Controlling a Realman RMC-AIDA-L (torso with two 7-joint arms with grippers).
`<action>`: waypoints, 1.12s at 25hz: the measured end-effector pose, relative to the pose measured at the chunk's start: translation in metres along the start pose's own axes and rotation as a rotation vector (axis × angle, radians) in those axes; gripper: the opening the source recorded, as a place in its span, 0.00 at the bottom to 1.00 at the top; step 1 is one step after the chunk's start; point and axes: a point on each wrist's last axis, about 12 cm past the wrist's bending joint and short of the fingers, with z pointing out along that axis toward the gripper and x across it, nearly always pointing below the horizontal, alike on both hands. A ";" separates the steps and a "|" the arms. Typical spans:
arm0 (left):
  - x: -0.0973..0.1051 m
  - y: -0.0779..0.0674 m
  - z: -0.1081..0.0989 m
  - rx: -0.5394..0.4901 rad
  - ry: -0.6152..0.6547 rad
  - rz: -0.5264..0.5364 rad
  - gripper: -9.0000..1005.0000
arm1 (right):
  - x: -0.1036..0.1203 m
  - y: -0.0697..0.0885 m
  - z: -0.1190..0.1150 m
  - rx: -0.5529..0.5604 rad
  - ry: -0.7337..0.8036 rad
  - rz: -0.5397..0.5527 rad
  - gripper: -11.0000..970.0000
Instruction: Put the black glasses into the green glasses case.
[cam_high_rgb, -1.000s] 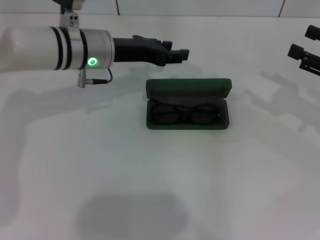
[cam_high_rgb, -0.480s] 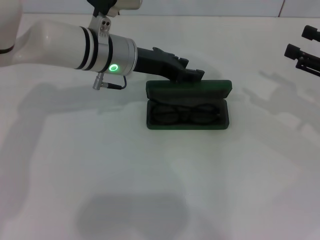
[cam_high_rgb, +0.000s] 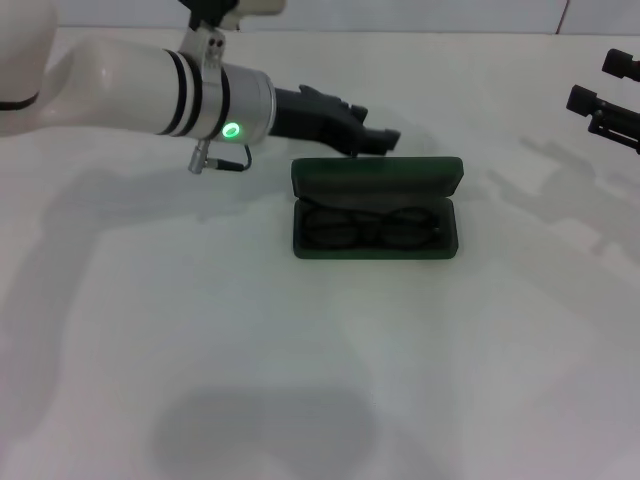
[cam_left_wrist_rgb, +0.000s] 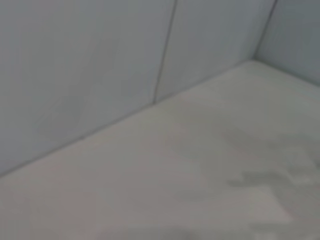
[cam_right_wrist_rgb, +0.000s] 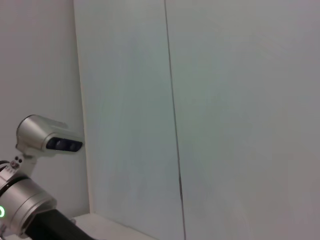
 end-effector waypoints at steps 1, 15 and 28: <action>0.001 -0.002 0.001 0.007 0.012 0.008 0.59 | 0.000 0.000 0.000 0.002 0.001 0.000 0.74; 0.024 -0.015 0.006 0.053 0.061 0.064 0.59 | 0.001 -0.005 0.008 0.027 0.031 -0.011 0.74; 0.034 -0.031 -0.034 0.238 -0.270 0.211 0.60 | -0.011 0.026 0.029 -0.256 0.040 -0.089 0.74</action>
